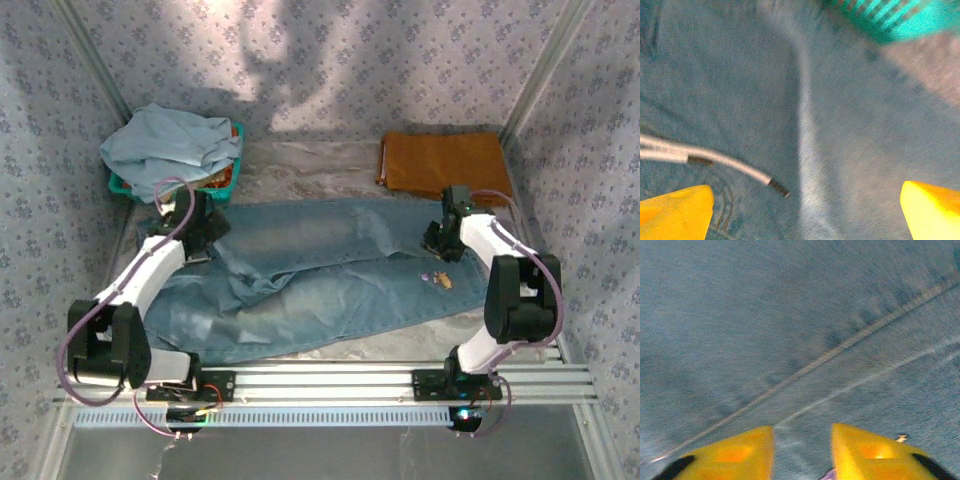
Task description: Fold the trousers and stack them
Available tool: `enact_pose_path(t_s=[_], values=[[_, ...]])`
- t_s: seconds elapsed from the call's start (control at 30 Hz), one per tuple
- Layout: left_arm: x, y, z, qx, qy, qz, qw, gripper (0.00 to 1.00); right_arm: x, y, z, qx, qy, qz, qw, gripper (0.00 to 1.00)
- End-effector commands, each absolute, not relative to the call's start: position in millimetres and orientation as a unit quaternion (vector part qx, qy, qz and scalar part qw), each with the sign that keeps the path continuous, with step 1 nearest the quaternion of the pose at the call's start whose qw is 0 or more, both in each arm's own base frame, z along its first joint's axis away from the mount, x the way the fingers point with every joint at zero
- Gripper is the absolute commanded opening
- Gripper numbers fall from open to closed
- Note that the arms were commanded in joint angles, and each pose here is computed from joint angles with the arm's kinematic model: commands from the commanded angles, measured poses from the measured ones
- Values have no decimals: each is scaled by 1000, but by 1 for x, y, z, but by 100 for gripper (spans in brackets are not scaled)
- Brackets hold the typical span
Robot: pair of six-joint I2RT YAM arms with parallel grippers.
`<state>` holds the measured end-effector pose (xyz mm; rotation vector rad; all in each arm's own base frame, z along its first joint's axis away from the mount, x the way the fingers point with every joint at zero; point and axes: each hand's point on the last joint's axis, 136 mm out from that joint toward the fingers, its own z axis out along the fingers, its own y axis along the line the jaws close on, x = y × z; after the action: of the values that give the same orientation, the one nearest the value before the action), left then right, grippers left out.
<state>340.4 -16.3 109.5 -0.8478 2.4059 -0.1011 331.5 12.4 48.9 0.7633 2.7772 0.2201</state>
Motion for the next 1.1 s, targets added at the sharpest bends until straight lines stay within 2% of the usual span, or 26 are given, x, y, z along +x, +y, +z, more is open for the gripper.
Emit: enact_pose_path(t_s=[0.0, 0.17, 0.33, 0.43, 0.6, 0.8, 0.97, 1.07], values=[[339, -28, 82, -336, 903, -68, 260, 95, 313, 3, 24, 324, 935, 112, 87, 28], [339, -27, 66, -349, 899, -69, 255, 95, 278, -29, 8, 410, 904, 108, 54, 13], [342, -20, 44, -377, 894, -66, 233, 95, 240, -55, 0, 491, 861, 134, 19, 6], [341, -8, 29, -403, 885, -59, 225, 95, 221, -70, -3, 530, 835, 147, 20, 4], [336, 12, 11, -442, 871, -45, 210, 94, 205, -96, 19, 573, 812, 103, 51, 4], [329, 21, 22, -462, 861, -49, 208, 95, 221, -100, 41, 557, 820, 106, 74, 7], [333, 11, 61, -434, 865, -82, 238, 99, 282, -57, 84, 450, 875, 113, 134, 17], [337, 5, 82, -414, 868, -91, 260, 100, 326, -33, 92, 413, 891, 107, 153, 15]])
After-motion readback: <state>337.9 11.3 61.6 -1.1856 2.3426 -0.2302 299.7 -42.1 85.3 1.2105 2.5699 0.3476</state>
